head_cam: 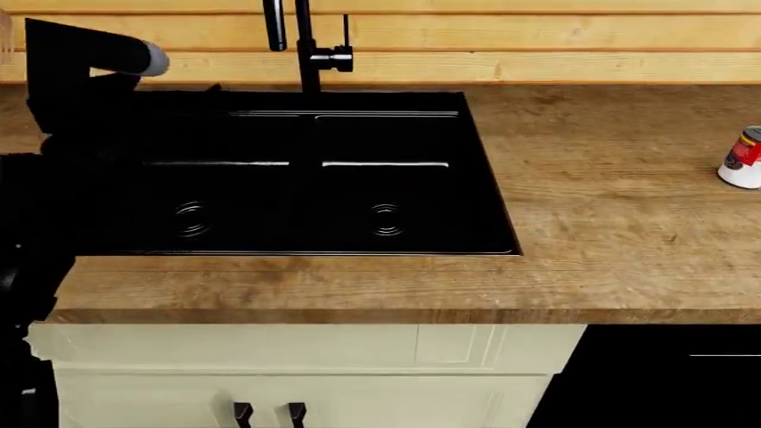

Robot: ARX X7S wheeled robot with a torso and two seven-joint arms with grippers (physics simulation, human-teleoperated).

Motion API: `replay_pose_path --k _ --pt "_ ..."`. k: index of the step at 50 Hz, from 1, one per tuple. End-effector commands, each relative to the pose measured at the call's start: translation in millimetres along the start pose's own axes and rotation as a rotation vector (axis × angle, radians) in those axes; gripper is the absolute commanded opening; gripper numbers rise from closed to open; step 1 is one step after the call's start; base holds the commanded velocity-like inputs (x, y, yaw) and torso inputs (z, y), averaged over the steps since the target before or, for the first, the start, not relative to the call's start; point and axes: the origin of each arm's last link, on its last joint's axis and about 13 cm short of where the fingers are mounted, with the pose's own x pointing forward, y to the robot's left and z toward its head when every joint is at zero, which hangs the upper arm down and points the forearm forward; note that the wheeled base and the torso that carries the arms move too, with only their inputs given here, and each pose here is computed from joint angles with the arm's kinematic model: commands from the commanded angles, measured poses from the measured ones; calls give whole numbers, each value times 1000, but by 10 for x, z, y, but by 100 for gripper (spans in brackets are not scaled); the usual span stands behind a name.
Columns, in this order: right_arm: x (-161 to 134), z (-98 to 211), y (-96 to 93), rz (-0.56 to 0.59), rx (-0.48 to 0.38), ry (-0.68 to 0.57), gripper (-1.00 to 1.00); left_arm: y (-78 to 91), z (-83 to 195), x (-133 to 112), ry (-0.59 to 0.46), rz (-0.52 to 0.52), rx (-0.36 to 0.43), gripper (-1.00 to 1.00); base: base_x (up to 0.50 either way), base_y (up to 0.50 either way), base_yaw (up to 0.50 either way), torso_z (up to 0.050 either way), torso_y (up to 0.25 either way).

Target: Pick the cans from the counter and place them in their designated side in the cabinet.

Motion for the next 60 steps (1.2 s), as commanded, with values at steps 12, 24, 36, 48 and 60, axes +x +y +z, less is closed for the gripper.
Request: replay_pose_path --k 12,24,36,48,60 --pt "-16 78 1 -20 -51 -32 -100 748 320 -396 55 50 104 100 0 0 0 0 0" --pt "-16 78 1 -20 -51 -32 -100 839 321 -412 47 124 107 100 0 0 0 0 0" --pt "-16 78 1 -20 -51 -32 -100 855 294 -378 32 154 109 100 0 0 0 0 1" --pt "-16 78 1 -20 -51 -32 -100 865 267 -350 16 172 114 100 0 0 0 0 0" --pt "-16 78 1 -20 -51 -32 -100 868 272 -308 11 186 120 100 0 0 0 0 1"
